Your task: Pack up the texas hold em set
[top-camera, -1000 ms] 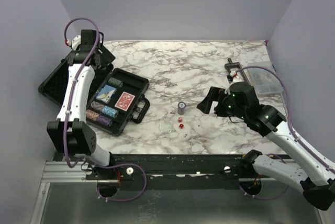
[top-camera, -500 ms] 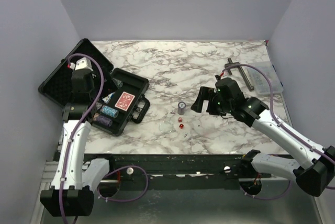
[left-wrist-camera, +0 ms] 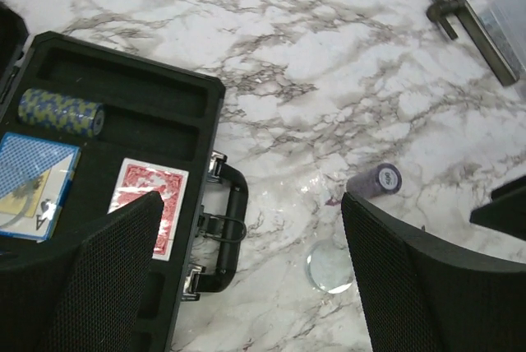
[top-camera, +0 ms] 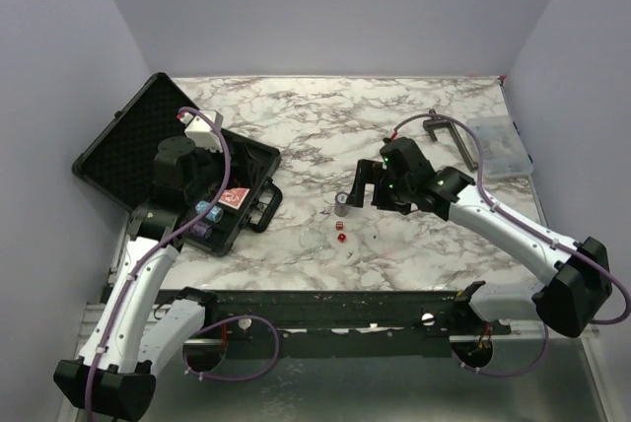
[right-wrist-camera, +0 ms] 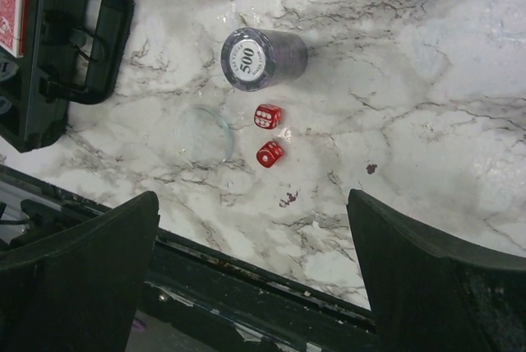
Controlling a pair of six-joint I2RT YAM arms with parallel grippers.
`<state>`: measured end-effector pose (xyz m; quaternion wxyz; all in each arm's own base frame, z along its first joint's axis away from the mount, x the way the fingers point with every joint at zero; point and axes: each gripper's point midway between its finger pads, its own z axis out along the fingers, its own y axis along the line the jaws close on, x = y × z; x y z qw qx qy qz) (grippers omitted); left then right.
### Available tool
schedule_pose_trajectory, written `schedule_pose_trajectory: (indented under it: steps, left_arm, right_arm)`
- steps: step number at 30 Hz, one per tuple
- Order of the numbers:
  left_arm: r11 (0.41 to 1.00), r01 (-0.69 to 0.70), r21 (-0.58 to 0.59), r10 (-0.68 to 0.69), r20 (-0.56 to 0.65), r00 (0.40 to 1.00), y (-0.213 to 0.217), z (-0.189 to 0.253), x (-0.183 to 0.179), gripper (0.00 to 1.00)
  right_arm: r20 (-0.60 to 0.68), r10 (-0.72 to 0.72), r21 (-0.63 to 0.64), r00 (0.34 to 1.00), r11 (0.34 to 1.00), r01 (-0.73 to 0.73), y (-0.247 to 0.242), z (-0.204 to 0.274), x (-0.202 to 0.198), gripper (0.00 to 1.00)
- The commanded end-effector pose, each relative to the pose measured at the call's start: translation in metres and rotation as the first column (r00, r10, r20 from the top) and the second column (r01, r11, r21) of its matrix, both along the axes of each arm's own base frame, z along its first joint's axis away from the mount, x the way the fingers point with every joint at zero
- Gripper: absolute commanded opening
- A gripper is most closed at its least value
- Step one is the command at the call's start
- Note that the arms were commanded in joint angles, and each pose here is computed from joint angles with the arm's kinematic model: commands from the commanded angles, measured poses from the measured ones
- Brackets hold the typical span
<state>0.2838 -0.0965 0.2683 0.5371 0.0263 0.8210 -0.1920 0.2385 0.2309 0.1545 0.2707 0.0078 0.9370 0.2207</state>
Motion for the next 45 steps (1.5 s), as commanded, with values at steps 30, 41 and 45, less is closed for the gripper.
schedule_pose_trajectory:
  steps: [30, 41, 45]
  left_arm:
    - [0.983, 0.159, 0.087, -0.167, 0.093, 0.981, -0.033, 0.009, -0.019, 0.78]
    - [0.986, 0.146, 0.085, -0.154, 0.098, 0.983, -0.03, 0.01, -0.019, 0.77]
    - [0.985, 0.149, 0.083, -0.157, 0.099, 0.983, -0.031, 0.011, -0.019, 0.77]
  right_arm:
    - [0.031, 0.051, -0.418, 0.998, 0.908, -0.033, 0.041, -0.056, 0.055, 0.97]
    - [-0.009, 0.074, -0.462, 0.997, 0.884, -0.069, 0.048, -0.079, 0.059, 0.76]
    - [-0.006, 0.071, -0.469, 0.997, 0.881, -0.066, 0.05, -0.082, 0.061, 0.7]
